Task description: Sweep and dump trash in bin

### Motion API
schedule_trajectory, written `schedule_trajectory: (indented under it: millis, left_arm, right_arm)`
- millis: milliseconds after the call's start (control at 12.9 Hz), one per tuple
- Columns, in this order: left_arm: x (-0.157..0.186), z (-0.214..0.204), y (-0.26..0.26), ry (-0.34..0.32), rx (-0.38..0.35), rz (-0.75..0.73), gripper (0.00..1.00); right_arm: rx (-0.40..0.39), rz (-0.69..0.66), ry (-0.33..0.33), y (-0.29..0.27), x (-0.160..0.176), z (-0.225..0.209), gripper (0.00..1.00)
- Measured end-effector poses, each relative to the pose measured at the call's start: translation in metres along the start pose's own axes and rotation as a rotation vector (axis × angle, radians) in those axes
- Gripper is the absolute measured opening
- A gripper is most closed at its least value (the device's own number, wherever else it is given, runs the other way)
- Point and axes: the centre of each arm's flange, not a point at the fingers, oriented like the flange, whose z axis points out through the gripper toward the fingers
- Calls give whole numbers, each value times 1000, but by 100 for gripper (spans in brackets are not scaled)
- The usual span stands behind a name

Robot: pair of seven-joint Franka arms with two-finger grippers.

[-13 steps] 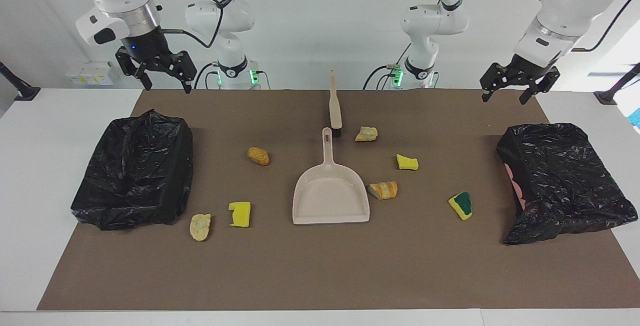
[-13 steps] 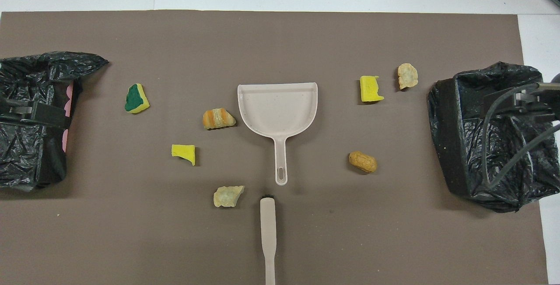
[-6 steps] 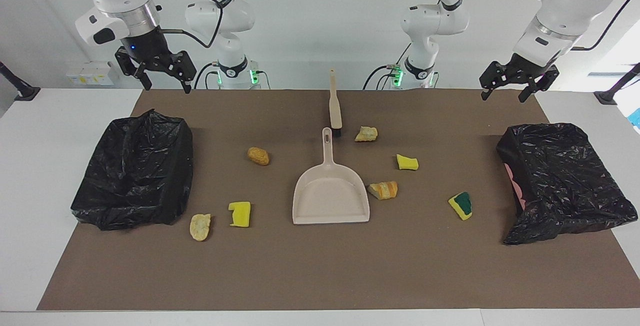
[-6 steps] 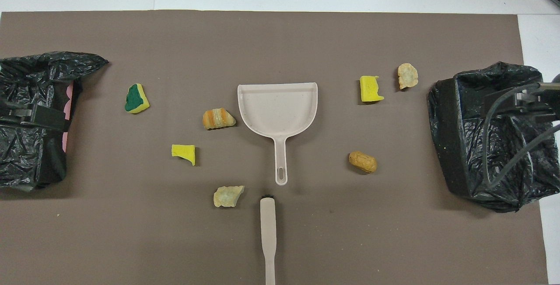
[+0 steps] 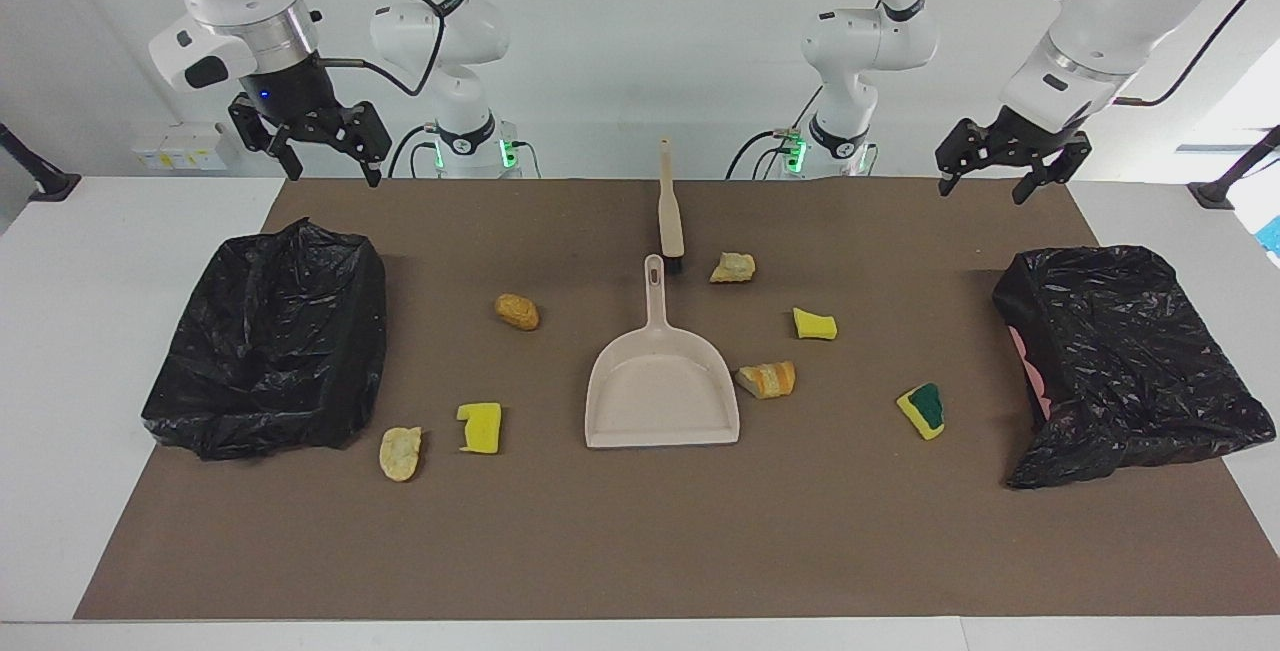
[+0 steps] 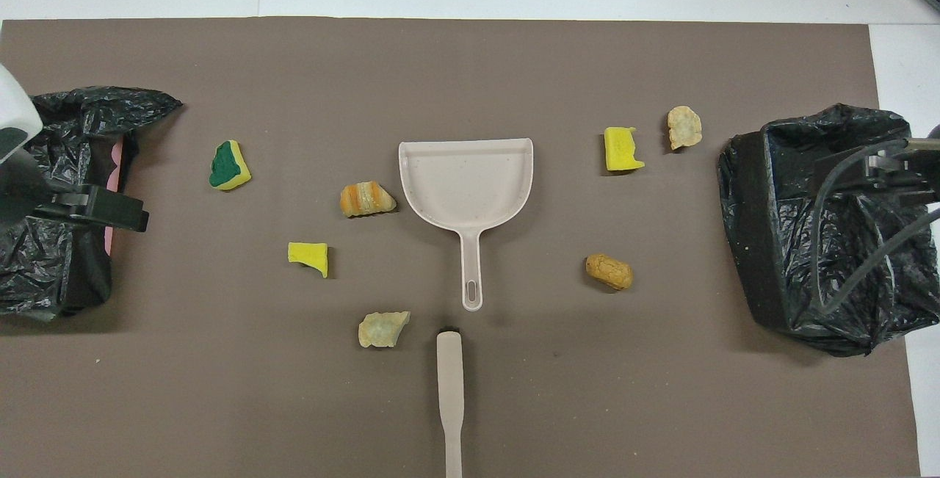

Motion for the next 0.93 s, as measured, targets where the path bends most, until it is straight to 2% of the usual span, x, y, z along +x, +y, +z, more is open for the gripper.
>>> schedule_trajectory:
  millis: [310, 620, 775, 930]
  left_arm:
    - [-8, 33, 89, -53, -3, 107, 100]
    - [-35, 74, 183, -25, 9, 76, 100]
    - [-58, 90, 211, 2, 7, 45, 100]
    - [-83, 112, 239, -4, 12, 63, 100]
  right_arm:
    - [26, -29, -2, -4, 0, 3, 100]
    - [34, -56, 33, -7, 0, 10, 100]
    - [41, -61, 41, -12, 4, 17, 100]
    - [46, -52, 48, -34, 11, 29, 100]
